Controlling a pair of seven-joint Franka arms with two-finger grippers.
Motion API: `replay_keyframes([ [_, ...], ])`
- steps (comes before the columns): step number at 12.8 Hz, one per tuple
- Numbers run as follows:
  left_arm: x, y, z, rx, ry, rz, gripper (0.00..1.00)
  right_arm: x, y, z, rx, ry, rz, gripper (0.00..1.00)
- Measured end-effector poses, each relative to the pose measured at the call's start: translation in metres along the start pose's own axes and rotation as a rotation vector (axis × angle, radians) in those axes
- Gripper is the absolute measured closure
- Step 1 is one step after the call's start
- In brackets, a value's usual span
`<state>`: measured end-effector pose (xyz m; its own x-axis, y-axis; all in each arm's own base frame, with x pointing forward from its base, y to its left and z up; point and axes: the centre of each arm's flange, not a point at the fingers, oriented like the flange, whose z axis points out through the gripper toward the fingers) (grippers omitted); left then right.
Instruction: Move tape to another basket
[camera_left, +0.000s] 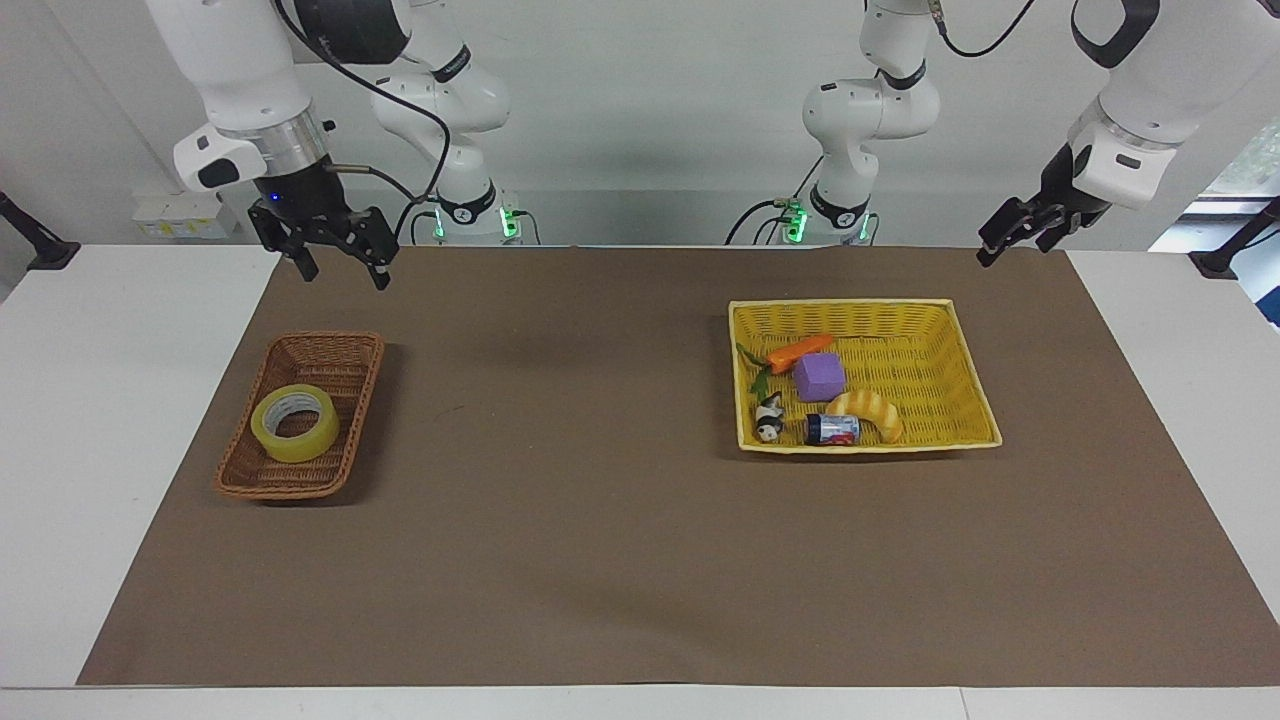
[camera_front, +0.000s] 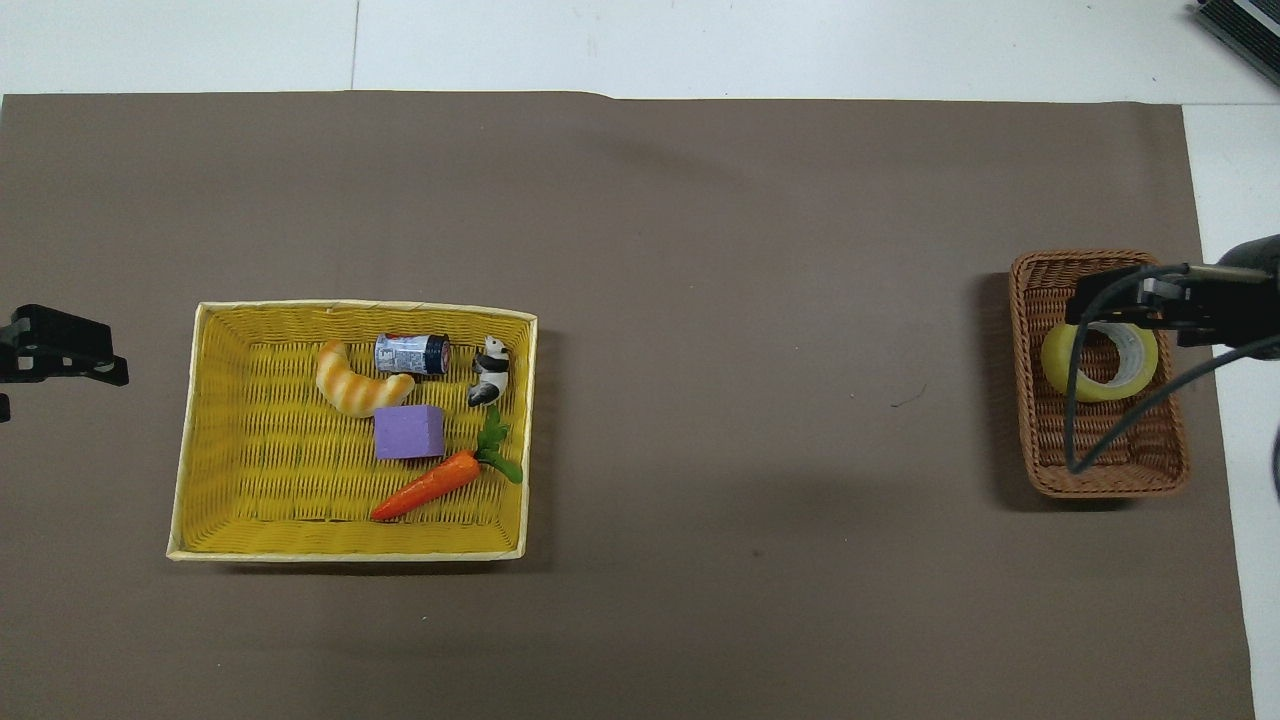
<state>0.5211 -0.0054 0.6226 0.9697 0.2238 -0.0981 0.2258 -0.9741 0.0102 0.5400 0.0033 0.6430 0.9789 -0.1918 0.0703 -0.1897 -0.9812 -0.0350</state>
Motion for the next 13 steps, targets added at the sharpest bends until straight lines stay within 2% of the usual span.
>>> replay_keyframes([
  [3, 0.002, -0.002, 0.0, 0.006, 0.008, -0.003, 0.0, -0.012, 0.003, -0.026, -0.008, -0.03, -0.013, 0.0],
  [6, 0.003, -0.007, -0.001, 0.005, 0.011, -0.014, 0.0, -0.017, -0.003, -0.02, -0.013, -0.053, -0.028, 0.0],
  [10, 0.003, -0.008, -0.001, 0.004, 0.011, -0.015, 0.0, -0.016, 0.0, -0.019, -0.038, -0.052, -0.081, 0.0],
  [13, 0.003, -0.008, -0.001, 0.004, 0.012, -0.015, 0.0, -0.024, 0.003, -0.032, -0.051, -0.056, -0.107, 0.0],
])
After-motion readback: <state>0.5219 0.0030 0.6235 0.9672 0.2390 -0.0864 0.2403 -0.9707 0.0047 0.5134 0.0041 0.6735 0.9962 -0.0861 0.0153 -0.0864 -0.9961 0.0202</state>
